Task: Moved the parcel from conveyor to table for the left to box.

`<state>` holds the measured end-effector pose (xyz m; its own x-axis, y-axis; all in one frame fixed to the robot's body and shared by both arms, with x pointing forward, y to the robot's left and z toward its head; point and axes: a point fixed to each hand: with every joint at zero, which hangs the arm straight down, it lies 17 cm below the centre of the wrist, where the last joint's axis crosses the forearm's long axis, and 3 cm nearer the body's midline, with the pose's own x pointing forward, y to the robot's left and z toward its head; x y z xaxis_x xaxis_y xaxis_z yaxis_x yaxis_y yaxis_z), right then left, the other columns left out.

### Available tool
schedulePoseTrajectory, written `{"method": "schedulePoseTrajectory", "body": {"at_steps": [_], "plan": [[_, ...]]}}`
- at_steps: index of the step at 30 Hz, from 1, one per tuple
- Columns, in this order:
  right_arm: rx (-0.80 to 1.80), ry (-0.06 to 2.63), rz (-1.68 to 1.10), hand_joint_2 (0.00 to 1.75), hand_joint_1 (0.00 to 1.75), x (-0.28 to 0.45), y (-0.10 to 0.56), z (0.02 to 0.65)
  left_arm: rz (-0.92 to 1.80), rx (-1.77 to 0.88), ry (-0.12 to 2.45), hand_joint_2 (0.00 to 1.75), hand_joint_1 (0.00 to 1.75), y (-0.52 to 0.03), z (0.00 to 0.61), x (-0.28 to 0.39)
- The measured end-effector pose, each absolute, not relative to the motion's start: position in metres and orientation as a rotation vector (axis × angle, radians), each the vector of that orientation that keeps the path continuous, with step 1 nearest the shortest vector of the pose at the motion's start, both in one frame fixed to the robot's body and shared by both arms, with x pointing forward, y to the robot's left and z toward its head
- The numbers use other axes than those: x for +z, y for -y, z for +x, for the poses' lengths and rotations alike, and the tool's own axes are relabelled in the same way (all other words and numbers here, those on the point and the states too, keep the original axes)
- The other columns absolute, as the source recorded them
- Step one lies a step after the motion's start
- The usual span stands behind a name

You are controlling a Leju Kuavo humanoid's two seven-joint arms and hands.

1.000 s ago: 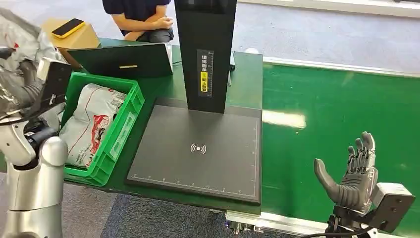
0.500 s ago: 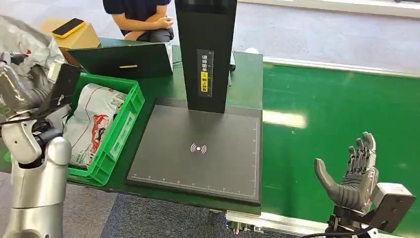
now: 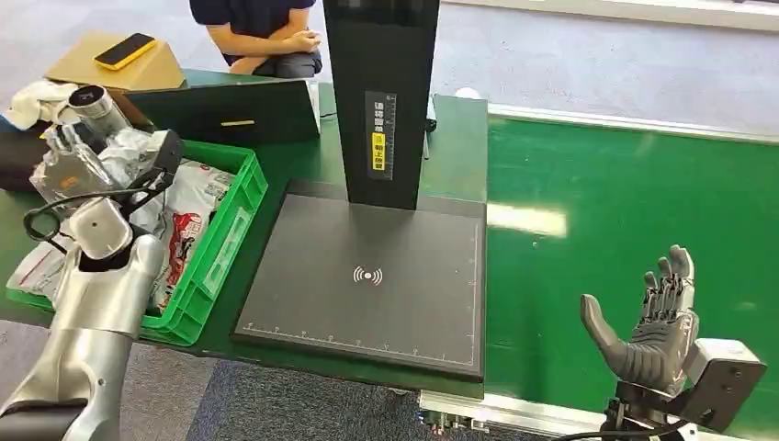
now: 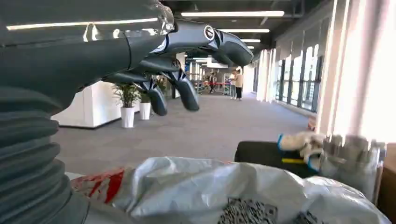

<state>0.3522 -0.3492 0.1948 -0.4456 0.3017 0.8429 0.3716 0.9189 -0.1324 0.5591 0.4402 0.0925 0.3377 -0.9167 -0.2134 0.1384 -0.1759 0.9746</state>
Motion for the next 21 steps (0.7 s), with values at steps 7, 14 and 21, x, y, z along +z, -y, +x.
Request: {"method": "schedulePoseTrajectory", "body": {"at_steps": [7,14,21], "plan": [[-0.083,2.056,-0.494,1.75,0.0,0.191,0.349,0.353,1.336,-1.199,0.619,1.75,0.0,-0.455,0.547,0.055],[-0.087,2.054,-0.484,1.75,0.0,0.19,0.348,0.353,1.564,-0.991,1.067,1.75,0.0,-0.433,0.563,0.128],[-0.12,2.094,-0.428,1.75,0.0,0.2,0.338,0.36,1.055,-0.672,1.566,1.75,0.0,-0.371,0.553,0.143]]}}
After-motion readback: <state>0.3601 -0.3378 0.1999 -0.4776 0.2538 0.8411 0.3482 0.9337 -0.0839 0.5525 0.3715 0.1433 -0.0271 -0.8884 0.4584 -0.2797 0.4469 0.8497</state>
